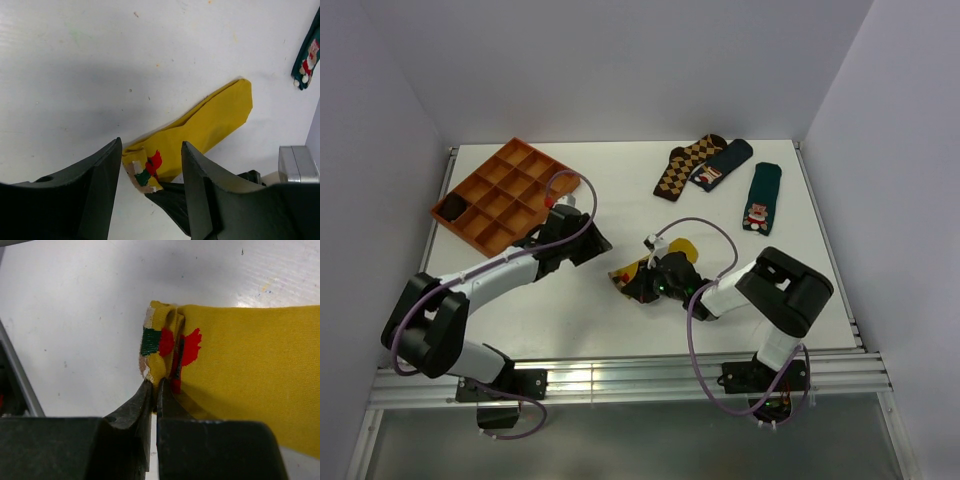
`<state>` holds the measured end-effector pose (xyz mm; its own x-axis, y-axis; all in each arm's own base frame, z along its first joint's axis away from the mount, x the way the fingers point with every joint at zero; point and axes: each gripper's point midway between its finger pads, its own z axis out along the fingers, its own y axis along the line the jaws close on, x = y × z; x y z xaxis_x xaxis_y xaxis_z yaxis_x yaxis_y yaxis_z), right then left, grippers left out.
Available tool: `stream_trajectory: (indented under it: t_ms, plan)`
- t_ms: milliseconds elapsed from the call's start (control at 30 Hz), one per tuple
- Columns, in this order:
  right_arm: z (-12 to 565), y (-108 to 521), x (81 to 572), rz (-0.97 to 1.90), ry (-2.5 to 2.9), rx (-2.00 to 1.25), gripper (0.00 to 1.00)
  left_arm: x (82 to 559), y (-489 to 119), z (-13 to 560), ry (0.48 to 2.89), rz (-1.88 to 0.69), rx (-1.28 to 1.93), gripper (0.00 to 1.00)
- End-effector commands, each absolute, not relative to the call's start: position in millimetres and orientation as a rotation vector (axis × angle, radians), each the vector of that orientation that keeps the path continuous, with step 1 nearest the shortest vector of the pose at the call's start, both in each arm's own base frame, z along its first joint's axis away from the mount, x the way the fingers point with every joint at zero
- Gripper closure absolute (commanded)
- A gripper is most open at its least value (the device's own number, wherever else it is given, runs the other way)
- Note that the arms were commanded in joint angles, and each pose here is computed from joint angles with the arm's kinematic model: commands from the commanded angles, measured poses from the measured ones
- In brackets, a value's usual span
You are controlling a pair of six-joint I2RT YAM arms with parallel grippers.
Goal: Roll the socks
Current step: Roll the sock at the center of the board.
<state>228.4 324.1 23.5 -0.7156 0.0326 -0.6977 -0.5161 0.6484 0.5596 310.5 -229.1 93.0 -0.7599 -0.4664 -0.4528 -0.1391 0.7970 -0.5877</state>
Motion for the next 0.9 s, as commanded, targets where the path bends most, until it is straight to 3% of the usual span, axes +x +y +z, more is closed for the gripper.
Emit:
stream_trajectory:
  t_ms: [0,200,467,867]
  plan:
    - [19,315,221,1.091,2.234,-0.288,1.00,316,-245,106,2.355,-0.813,-0.361,0.44]
    - [15,307,220,1.164,2.248,-0.205,1.00,302,-250,91,2.379,-0.894,-0.371,0.45]
    - [11,311,220,1.164,2.259,-0.254,1.00,323,-279,92,2.472,-0.873,-0.014,0.44]
    - [10,309,225,1.115,2.260,-0.283,1.00,300,-300,34,2.691,-0.705,0.293,0.43]
